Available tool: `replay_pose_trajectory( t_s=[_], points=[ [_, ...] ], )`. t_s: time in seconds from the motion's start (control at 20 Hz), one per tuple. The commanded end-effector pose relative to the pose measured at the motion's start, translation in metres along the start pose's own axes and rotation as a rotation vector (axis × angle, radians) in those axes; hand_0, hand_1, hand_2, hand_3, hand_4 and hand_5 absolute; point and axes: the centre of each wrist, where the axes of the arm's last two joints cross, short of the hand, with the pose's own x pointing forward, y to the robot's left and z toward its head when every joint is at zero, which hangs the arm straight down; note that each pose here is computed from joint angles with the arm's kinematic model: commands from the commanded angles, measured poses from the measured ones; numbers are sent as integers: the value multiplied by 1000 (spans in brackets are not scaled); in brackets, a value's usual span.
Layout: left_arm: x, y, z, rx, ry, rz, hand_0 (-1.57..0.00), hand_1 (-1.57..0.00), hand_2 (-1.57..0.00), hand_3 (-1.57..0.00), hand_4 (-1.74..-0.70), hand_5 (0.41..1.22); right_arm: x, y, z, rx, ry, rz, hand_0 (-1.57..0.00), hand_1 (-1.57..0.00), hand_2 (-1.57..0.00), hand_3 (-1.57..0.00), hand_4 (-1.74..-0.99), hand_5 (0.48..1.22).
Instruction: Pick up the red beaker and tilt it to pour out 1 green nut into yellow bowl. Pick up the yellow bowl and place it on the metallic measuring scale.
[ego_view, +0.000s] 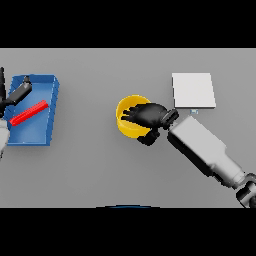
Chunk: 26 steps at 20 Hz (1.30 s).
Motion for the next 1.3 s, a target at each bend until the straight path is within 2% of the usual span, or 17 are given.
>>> replay_pose_trajectory(
  t_s=[0.0,0.15,0.2,0.3,0.4,0.45,0.55,0.65,0.85,1.0,1.25],
  points=[
    [-1,0,1,0,-8,-5,1,1,1,1,-744,697,-2,1,-1,10,-1,-7,1,1,-9,-47,-1285,753],
    [-5,1,-1,5,-10,-1,1,1,1,1,-750,701,-1,4,-1,44,24,-52,-26,-36,-71,-141,-1302,805],
    [-5,3,-2,16,0,-1,1,1,1,1,-752,701,-2,4,-2,45,31,-45,-161,-135,-147,-182,-1321,839],
    [-3,3,-2,15,-6,-5,1,1,1,1,-755,703,-4,2,-1,46,0,-38,-669,-652,-614,-309,-1394,976],
    [-5,5,-1,14,-11,-10,1,1,1,1,-756,703,-4,3,0,60,-10,-48,-993,-983,-959,-552,-1514,1064],
    [-5,5,0,14,-13,-6,1,1,1,1,-756,701,-2,3,0,71,-4,-51,-1109,-1100,-1081,-706,-1557,1096],
    [-2,5,0,18,-13,-7,1,1,1,1,-751,698,-2,2,1,78,-3,-56,-1275,-1270,-1176,-1007,-1623,1141],
    [-1,3,-1,12,-7,-13,1,1,1,1,-747,692,-3,4,2,67,-10,-59,-1382,-1378,-1234,-1210,-1666,1170],
    [-4,6,1,10,-15,-17,1,1,1,1,-736,688,-2,3,4,46,-7,-69,-1493,-1492,-1286,-1386,-1710,1200],
    [-6,2,0,13,-11,-23,1,1,1,1,-731,685,-3,0,10,42,-25,-55,-1531,-1531,-1306,-1405,-1725,1210],
    [1,10,-1,17,-27,-24,1,1,1,1,-735,690,-8,-28,29,1,13,-48,-1558,-1558,-1404,-1266,-1736,1217]
  ],
)
